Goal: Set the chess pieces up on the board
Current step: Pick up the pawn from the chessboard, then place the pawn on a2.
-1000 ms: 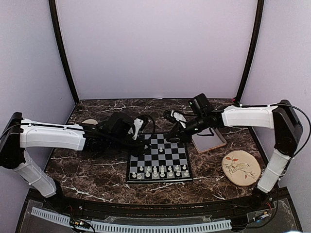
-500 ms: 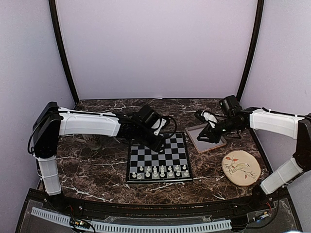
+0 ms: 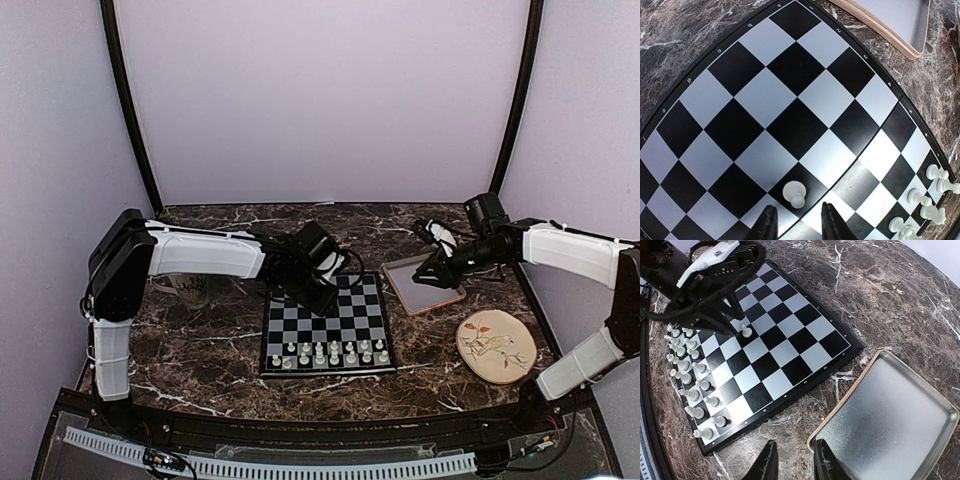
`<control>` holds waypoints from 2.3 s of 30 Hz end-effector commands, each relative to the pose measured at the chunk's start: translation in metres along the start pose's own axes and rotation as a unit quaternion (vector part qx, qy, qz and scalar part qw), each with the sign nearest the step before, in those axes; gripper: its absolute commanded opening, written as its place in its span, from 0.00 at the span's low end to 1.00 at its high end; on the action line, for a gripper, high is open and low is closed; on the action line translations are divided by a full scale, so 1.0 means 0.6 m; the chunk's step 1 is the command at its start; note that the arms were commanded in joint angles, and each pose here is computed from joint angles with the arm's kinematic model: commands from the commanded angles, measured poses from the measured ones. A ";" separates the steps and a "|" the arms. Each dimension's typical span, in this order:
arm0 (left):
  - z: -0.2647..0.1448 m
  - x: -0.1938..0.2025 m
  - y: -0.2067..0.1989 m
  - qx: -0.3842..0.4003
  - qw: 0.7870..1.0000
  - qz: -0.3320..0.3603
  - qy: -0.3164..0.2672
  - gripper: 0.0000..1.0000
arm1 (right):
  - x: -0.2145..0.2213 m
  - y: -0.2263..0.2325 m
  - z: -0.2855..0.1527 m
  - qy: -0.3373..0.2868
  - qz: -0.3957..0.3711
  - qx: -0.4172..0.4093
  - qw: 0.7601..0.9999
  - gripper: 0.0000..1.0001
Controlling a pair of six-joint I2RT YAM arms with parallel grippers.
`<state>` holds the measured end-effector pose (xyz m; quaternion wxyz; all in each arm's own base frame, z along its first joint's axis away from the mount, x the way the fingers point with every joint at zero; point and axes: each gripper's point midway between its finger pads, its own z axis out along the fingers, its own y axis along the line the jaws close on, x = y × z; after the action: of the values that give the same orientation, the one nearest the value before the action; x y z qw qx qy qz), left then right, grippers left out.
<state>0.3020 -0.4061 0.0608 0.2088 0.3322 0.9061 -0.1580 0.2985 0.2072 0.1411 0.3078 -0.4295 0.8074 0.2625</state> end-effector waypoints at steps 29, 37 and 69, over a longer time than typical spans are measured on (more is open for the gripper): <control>-0.011 -0.030 0.005 0.013 1.000 -0.001 -0.013 0.05 | 0.004 0.000 0.005 0.005 -0.010 -0.013 1.000 0.24; -0.109 0.036 0.029 -0.020 1.000 -0.006 0.007 0.04 | 0.003 0.004 0.006 0.004 -0.009 -0.020 1.000 0.24; -0.114 0.223 0.038 0.003 0.995 -0.033 0.098 0.04 | 0.009 0.005 0.012 0.010 -0.007 -0.030 0.999 0.23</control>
<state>0.2085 -0.2896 0.0569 0.1180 0.3111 0.9331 -0.1362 0.2908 0.2093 0.1259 0.2784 -0.4417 0.8063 0.2780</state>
